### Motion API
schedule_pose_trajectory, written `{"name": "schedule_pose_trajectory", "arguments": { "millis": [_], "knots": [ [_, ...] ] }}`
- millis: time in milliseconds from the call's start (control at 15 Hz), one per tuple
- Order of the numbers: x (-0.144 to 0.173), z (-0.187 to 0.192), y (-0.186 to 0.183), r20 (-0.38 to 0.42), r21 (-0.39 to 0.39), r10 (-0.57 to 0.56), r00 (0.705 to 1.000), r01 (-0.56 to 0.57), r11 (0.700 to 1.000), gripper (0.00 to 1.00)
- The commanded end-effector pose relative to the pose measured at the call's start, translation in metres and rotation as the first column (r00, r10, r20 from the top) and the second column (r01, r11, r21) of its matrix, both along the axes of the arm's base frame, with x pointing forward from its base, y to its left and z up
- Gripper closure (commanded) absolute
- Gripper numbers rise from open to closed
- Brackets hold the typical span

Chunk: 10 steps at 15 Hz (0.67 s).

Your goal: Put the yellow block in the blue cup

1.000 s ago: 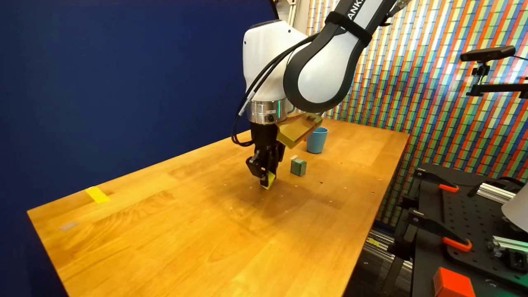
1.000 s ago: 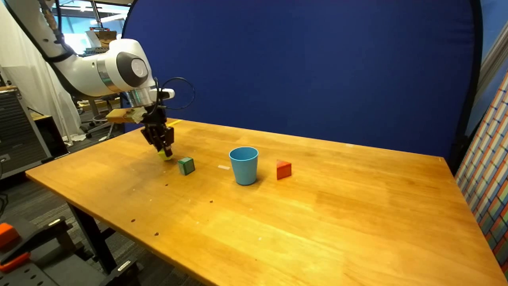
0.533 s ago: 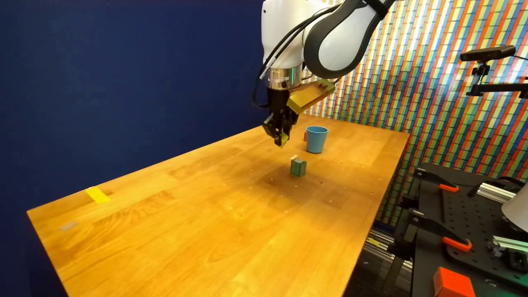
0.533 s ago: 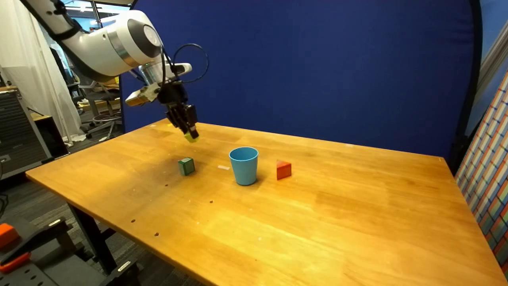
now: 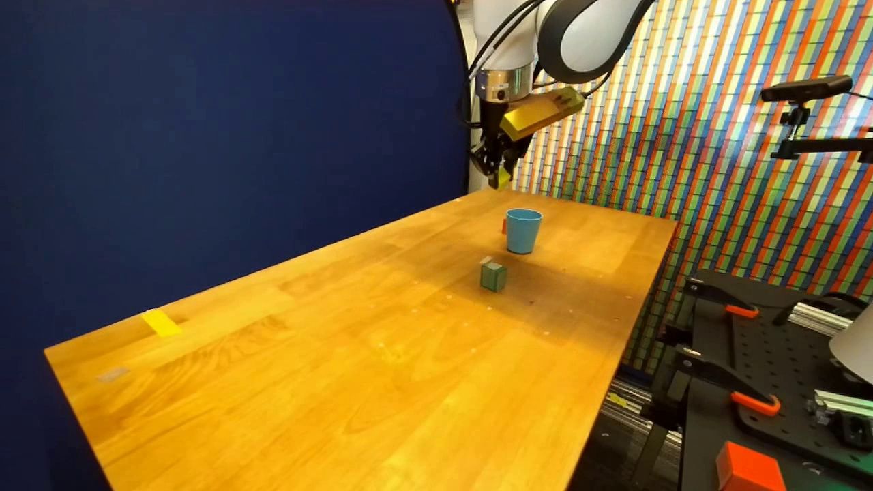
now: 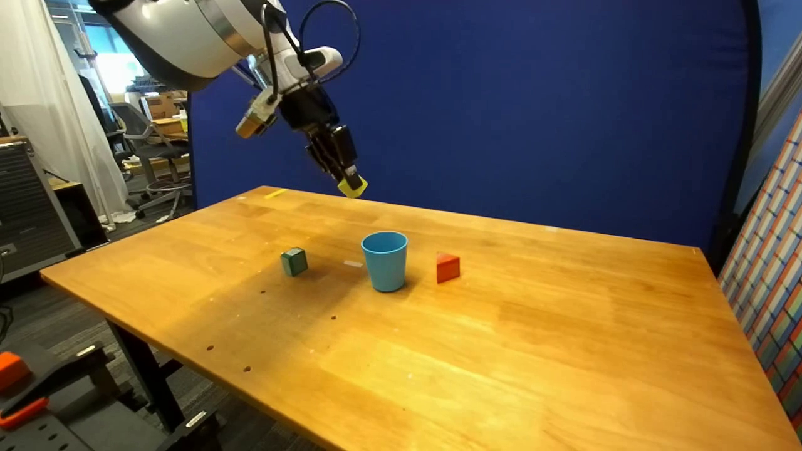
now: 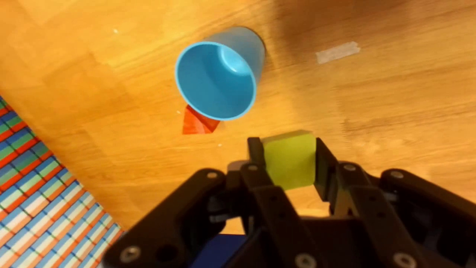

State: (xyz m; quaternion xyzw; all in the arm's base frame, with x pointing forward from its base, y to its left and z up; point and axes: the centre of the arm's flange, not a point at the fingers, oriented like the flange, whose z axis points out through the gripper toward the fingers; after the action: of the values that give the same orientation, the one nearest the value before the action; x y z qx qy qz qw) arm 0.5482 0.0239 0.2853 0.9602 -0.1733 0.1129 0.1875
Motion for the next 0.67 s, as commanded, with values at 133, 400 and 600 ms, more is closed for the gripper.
{"name": "schedule_pose_trajectory", "arguments": {
  "millis": [133, 400, 600],
  "knots": [
    [-0.03, 0.009, -0.045, 0.013, -0.001, -0.124, 0.992, 0.124, 0.992, 0.83],
    [-0.035, -0.006, -0.063, -0.01, 0.011, -0.163, 0.987, 0.163, 0.987, 0.34],
    [-0.037, -0.008, -0.064, -0.021, 0.015, -0.164, 0.986, 0.165, 0.986, 0.11]
  ]
}}
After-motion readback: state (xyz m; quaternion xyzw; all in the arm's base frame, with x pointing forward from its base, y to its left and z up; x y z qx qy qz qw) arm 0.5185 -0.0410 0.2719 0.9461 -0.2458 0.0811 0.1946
